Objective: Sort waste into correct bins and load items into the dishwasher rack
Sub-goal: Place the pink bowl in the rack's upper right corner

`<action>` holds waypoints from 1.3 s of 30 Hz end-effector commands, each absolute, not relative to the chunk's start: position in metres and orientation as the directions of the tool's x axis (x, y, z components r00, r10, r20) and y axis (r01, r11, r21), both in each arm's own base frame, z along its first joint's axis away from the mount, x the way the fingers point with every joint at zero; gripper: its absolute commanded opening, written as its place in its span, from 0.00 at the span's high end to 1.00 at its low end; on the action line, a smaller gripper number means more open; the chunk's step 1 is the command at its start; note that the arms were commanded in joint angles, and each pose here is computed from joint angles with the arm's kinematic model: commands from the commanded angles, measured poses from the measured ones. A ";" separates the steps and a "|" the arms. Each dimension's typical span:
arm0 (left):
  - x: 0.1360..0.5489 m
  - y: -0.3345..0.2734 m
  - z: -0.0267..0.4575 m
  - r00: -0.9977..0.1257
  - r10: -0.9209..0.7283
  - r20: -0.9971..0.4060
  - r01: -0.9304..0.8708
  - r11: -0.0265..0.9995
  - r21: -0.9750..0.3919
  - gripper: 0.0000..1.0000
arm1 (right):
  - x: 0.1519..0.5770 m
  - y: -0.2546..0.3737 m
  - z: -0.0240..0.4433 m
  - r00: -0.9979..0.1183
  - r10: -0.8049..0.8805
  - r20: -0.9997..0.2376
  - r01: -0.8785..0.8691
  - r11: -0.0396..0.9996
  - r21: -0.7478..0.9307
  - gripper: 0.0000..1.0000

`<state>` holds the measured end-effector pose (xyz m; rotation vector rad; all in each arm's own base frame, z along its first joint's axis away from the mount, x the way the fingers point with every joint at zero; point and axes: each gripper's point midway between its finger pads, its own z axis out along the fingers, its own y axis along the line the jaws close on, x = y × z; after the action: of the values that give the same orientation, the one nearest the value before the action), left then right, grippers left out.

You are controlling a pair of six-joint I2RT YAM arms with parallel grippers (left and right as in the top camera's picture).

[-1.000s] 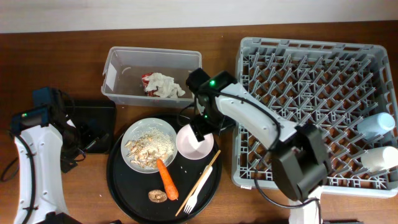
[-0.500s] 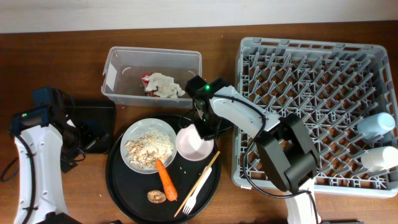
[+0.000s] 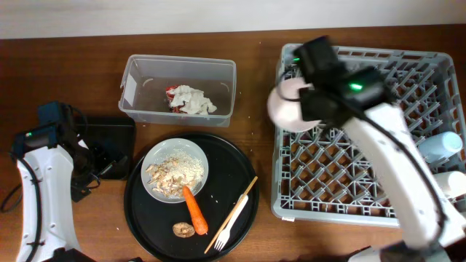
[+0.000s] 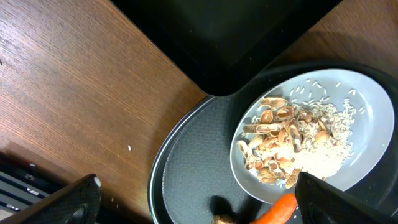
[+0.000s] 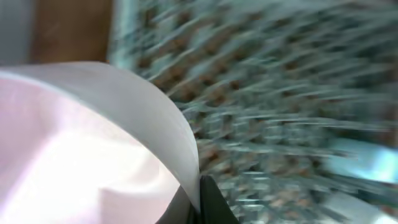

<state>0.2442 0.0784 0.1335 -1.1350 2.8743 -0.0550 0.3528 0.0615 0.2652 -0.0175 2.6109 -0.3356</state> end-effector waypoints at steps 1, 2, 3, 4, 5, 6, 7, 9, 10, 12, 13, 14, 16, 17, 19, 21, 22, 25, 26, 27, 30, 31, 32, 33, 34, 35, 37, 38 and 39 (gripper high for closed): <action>0.243 0.079 0.136 -0.719 -0.694 -0.046 -0.692 0.720 -0.053 0.00 | 0.355 -0.018 0.311 -0.791 -0.005 -0.611 0.321 0.848 -0.422 0.96; 0.243 0.079 0.136 -0.719 -0.694 -0.046 -0.692 0.720 -0.053 0.01 | 0.360 -0.037 0.320 -0.760 0.022 -0.650 0.395 0.810 -0.434 0.96; 0.243 0.079 0.136 -0.719 -0.694 -0.046 -0.692 0.720 -0.053 0.01 | 0.365 -0.058 0.332 -0.714 0.046 -0.699 0.481 0.758 -0.441 0.96; 0.242 0.079 0.136 -0.719 -0.694 -0.045 -0.692 0.720 -0.053 0.01 | 0.367 -0.074 0.343 -0.671 0.060 -0.739 0.551 0.707 -0.443 0.96; 0.243 0.079 0.136 -0.719 -0.694 -0.046 -0.692 0.720 -0.053 0.00 | 0.371 -0.093 0.358 -0.604 0.078 -0.794 0.638 0.644 -0.422 0.96; 0.243 0.079 0.136 -0.719 -0.694 -0.046 -0.692 0.720 -0.053 0.01 | 0.375 -0.116 0.373 -0.514 0.102 -0.852 0.730 0.573 -0.372 0.96; 0.243 0.079 0.136 -0.719 -0.694 -0.046 -0.692 0.720 -0.053 0.01 | 0.380 -0.130 0.380 -0.460 0.121 -0.880 0.771 0.546 -0.328 0.96; 0.243 0.079 0.136 -0.719 -0.694 -0.046 -0.692 0.720 -0.053 0.01 | 0.388 -0.160 0.390 -0.356 0.145 -0.923 0.839 0.485 -0.247 0.96; 0.242 0.079 0.136 -0.719 -0.694 -0.045 -0.692 0.720 -0.053 0.01 | 0.392 -0.173 0.392 -0.347 0.136 -0.928 0.851 0.463 -0.250 0.96; 0.242 0.079 0.136 -0.719 -0.694 -0.045 -0.692 0.720 -0.053 0.01 | 0.392 -0.204 0.396 -0.338 0.117 -0.934 0.880 0.392 -0.269 0.96; 0.242 0.079 0.136 -0.718 -0.694 -0.045 -0.692 0.720 -0.053 0.01 | 0.392 -0.219 0.395 -0.344 0.111 -0.933 0.889 0.358 -0.285 0.96; 0.242 0.079 0.136 -0.718 -0.694 -0.045 -0.692 0.720 -0.053 0.01 | 0.393 -0.236 0.390 -0.374 0.103 -0.922 0.889 0.321 -0.325 0.96; 0.242 0.079 0.136 -0.718 -0.694 -0.045 -0.692 0.720 -0.053 0.01 | 0.392 -0.265 0.371 -0.444 0.113 -0.889 0.881 0.234 -0.410 0.96; 0.242 0.079 0.136 -0.718 -0.694 -0.045 -0.692 0.720 -0.053 0.01 | 0.393 -0.276 0.360 -0.468 0.128 -0.875 0.874 0.211 -0.437 0.96; 0.242 0.079 0.136 -0.718 -0.694 -0.045 -0.692 0.720 -0.053 0.01 | 0.399 -0.299 0.321 -0.533 0.172 -0.829 0.844 0.185 -0.504 0.96; 0.242 0.079 0.136 -0.718 -0.694 -0.045 -0.692 0.720 -0.053 0.01 | 0.409 -0.308 0.286 -0.587 0.198 -0.785 0.809 0.190 -0.557 0.96; 0.242 0.079 0.136 -0.718 -0.694 -0.045 -0.692 0.720 -0.053 0.01 | 0.413 -0.310 0.275 -0.604 0.204 -0.771 0.797 0.195 -0.572 0.96; 0.243 0.079 0.136 -0.718 -0.695 -0.046 -0.693 0.719 -0.053 0.01 | 0.430 -0.306 0.230 -0.676 0.218 -0.704 0.737 0.232 -0.635 0.96; 0.243 0.079 0.136 -0.718 -0.694 -0.046 -0.692 0.720 -0.053 0.01 | 0.435 -0.302 0.215 -0.701 0.219 -0.679 0.712 0.250 -0.656 0.96; 0.242 0.079 0.136 -0.718 -0.694 -0.045 -0.692 0.720 -0.053 0.01 | 0.441 -0.297 0.201 -0.724 0.218 -0.655 0.689 0.276 -0.670 0.96; 0.243 0.080 0.136 -0.718 -0.695 -0.048 -0.692 0.719 -0.055 0.01 | 0.453 -0.281 0.171 -0.757 0.216 -0.617 0.653 0.310 -0.692 0.96; 0.243 0.080 0.136 -0.718 -0.694 -0.048 -0.692 0.720 -0.055 0.01 | 0.455 -0.278 0.164 -0.759 0.219 -0.613 0.649 0.317 -0.691 0.96; 0.243 0.080 0.136 -0.718 -0.694 -0.048 -0.692 0.720 -0.055 0.01 | 0.455 -0.276 0.160 -0.764 0.221 -0.606 0.644 0.321 -0.694 0.96; 0.243 0.080 0.136 -0.718 -0.694 -0.049 -0.692 0.720 -0.055 0.00 | 0.455 -0.273 0.155 -0.775 0.220 -0.593 0.631 0.327 -0.704 0.96; 0.244 0.080 0.136 -0.718 -0.694 -0.050 -0.692 0.720 -0.056 0.01 | 0.455 -0.270 0.154 -0.785 0.218 -0.580 0.619 0.334 -0.711 0.96; 0.244 0.080 0.136 -0.718 -0.694 -0.052 -0.692 0.720 -0.057 0.01 | 0.455 -0.268 0.153 -0.792 0.216 -0.571 0.609 0.338 -0.717 0.96; 0.244 0.080 0.136 -0.718 -0.694 -0.052 -0.692 0.720 -0.057 0.01 | 0.451 -0.262 0.149 -0.800 0.226 -0.556 0.599 0.345 -0.723 0.96; 0.244 0.080 0.136 -0.718 -0.694 -0.052 -0.692 0.720 -0.057 0.01 | 0.448 -0.257 0.143 -0.807 0.240 -0.539 0.590 0.363 -0.721 0.95; 0.244 0.080 0.136 -0.718 -0.694 -0.052 -0.692 0.720 -0.057 0.01 | 0.447 -0.251 0.135 -0.826 0.245 -0.507 0.563 0.405 -0.721 0.89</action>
<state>0.2448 0.0787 0.1332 -1.1339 2.8718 -0.0552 0.4422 -0.2686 0.1692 0.7620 2.2144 -1.4743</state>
